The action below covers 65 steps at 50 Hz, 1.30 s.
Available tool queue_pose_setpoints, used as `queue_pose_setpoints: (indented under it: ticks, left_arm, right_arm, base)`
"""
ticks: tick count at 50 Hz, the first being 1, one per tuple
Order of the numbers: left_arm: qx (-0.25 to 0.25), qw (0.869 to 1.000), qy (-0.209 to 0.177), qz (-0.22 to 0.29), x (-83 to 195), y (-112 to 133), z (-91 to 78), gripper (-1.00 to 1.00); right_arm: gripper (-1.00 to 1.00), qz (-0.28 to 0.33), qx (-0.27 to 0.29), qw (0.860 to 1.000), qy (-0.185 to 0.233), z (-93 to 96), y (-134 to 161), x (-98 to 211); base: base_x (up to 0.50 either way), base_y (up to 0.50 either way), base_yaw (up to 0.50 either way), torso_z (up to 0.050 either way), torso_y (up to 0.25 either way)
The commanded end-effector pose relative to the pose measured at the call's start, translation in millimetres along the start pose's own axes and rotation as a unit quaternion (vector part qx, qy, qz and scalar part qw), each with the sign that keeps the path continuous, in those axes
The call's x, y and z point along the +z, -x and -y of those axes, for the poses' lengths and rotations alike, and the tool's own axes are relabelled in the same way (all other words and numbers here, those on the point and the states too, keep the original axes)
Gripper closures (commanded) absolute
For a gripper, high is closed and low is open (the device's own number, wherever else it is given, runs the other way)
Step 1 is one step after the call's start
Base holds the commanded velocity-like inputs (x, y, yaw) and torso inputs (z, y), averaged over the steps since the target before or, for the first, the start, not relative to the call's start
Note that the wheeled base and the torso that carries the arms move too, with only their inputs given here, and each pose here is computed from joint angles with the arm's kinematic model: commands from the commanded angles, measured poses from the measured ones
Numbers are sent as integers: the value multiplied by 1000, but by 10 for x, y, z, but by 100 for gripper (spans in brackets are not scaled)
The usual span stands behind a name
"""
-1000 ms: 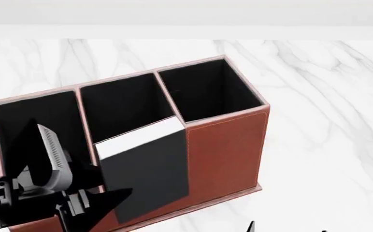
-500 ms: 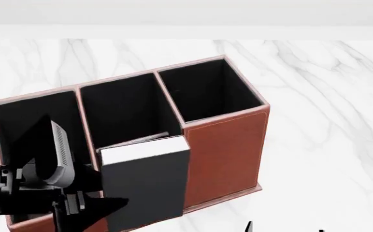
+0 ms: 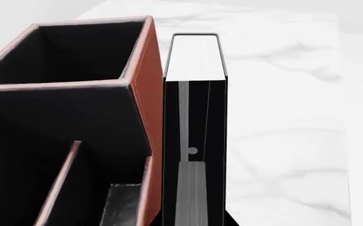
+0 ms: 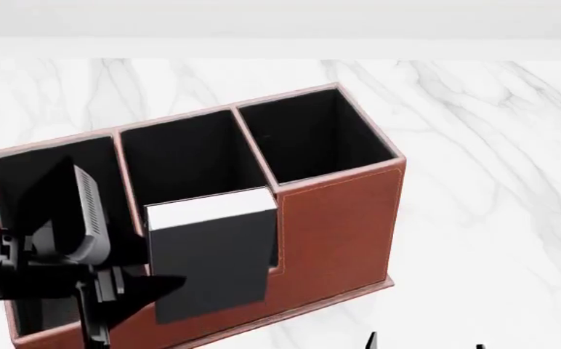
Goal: Pick up the book and place it in the back compartment of the caddy.
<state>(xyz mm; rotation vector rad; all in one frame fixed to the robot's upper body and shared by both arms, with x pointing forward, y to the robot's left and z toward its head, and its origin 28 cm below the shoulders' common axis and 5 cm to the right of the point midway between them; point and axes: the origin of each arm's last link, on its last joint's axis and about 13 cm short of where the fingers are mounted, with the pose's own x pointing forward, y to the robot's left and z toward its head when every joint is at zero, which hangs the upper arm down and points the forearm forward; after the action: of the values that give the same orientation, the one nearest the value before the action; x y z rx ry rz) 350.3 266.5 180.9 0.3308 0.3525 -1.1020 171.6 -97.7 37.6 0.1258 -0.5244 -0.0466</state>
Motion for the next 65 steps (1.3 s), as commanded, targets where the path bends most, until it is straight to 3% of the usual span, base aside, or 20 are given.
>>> queue_pose_setpoints:
  ticks: [1, 39, 65]
  left_arm:
    - [15, 999, -6, 50, 94, 25, -75, 100]
    - [4, 993, 25, 114, -208, -109, -417, 100]
    - [18, 995, 13, 96, -159, -215, -589, 100]
  right_arm:
    - [-100, -1, 1, 1000, 1, -1, -2, -11]
    - [-100, -8, 3, 1000, 2, -10, -9, -52]
    - [-100, -9, 3, 1000, 4, -13, -18, -62]
  base:
    - [0, 0, 0, 0, 0]
    - [0, 0, 0, 0, 1]
    - [0, 0, 0, 0, 1]
